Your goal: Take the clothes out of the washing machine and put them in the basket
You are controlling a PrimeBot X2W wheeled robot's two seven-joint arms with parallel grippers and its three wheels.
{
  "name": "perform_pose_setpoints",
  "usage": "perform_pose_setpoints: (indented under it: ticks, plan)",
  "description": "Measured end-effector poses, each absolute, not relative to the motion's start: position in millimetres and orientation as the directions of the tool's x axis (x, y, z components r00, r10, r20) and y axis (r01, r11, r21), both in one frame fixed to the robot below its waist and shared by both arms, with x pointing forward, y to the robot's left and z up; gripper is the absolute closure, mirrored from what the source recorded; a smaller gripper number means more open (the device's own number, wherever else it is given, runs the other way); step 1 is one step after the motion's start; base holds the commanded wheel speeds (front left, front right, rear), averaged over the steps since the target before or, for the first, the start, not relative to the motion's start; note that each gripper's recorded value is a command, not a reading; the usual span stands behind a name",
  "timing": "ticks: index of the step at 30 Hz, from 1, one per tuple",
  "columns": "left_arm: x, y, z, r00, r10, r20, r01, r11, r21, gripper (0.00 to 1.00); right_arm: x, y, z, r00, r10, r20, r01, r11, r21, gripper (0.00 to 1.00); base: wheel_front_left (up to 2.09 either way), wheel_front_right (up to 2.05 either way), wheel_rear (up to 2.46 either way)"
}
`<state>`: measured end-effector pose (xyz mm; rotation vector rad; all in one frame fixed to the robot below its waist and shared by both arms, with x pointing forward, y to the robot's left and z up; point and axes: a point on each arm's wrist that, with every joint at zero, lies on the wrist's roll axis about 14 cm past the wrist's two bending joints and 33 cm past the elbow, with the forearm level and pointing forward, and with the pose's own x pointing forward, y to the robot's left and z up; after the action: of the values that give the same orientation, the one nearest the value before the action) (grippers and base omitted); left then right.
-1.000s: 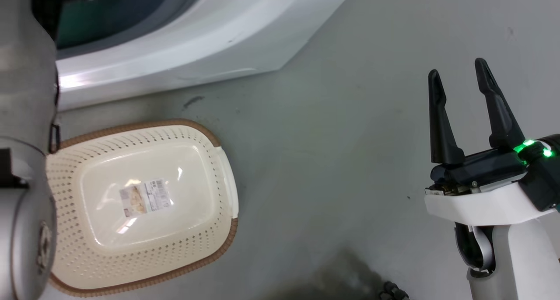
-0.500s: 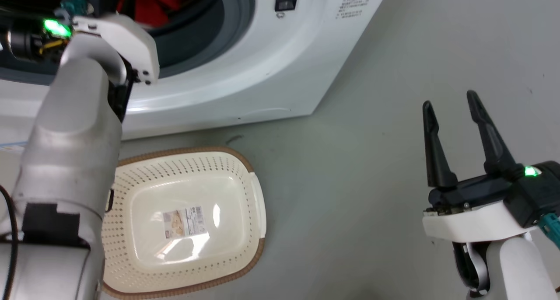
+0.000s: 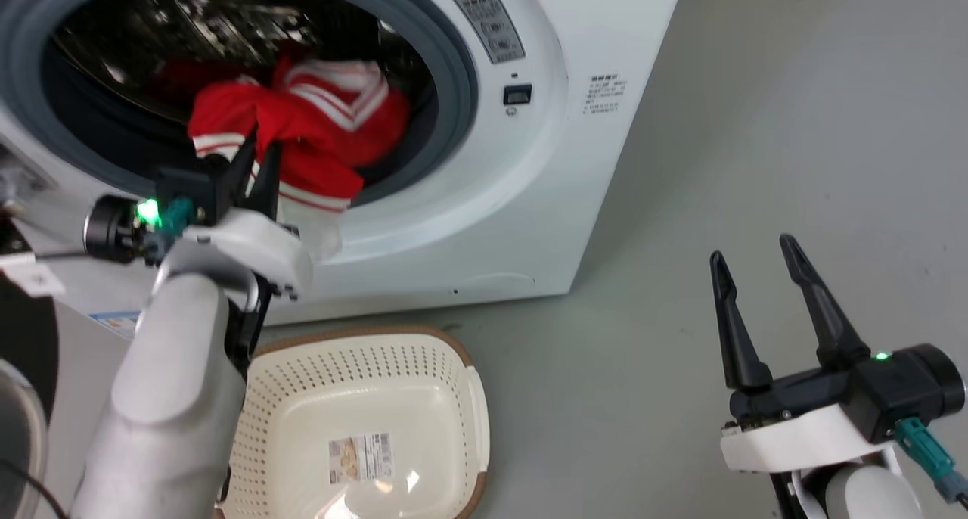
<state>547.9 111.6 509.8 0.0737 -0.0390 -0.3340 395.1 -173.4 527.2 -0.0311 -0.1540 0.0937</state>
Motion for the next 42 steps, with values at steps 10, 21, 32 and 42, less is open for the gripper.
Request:
perform_pose_setpoints:
  ticks: [10, 21, 32, 42]
  plan:
    - [478, 131, 560, 0.943, -0.297, 0.149, 0.286, 0.954, 0.092, 1.0, 372, -161, 539, 0.975, 0.127, 0.182, -0.123, 0.992, -0.037, 0.0, 0.0, 0.0, 0.0]
    - [418, 140, 616, 0.925, -0.276, 0.261, 0.253, 0.96, 0.122, 1.0, 361, -149, 546, 0.966, 0.162, 0.202, -0.158, 0.987, -0.036, 0.0, 0.0, 0.0, 0.0]
    - [402, 134, 620, 0.916, -0.297, 0.27, 0.275, 0.954, 0.117, 1.0, 360, -147, 541, 0.968, 0.168, 0.189, -0.164, 0.986, -0.033, 0.0, 0.0, 0.0, 0.0]
    - [401, 112, 562, 0.929, -0.351, 0.119, 0.347, 0.936, 0.055, 1.0, 370, -150, 534, 0.973, 0.161, 0.166, -0.157, 0.987, -0.039, 0.0, 0.0, 0.0, 0.0]
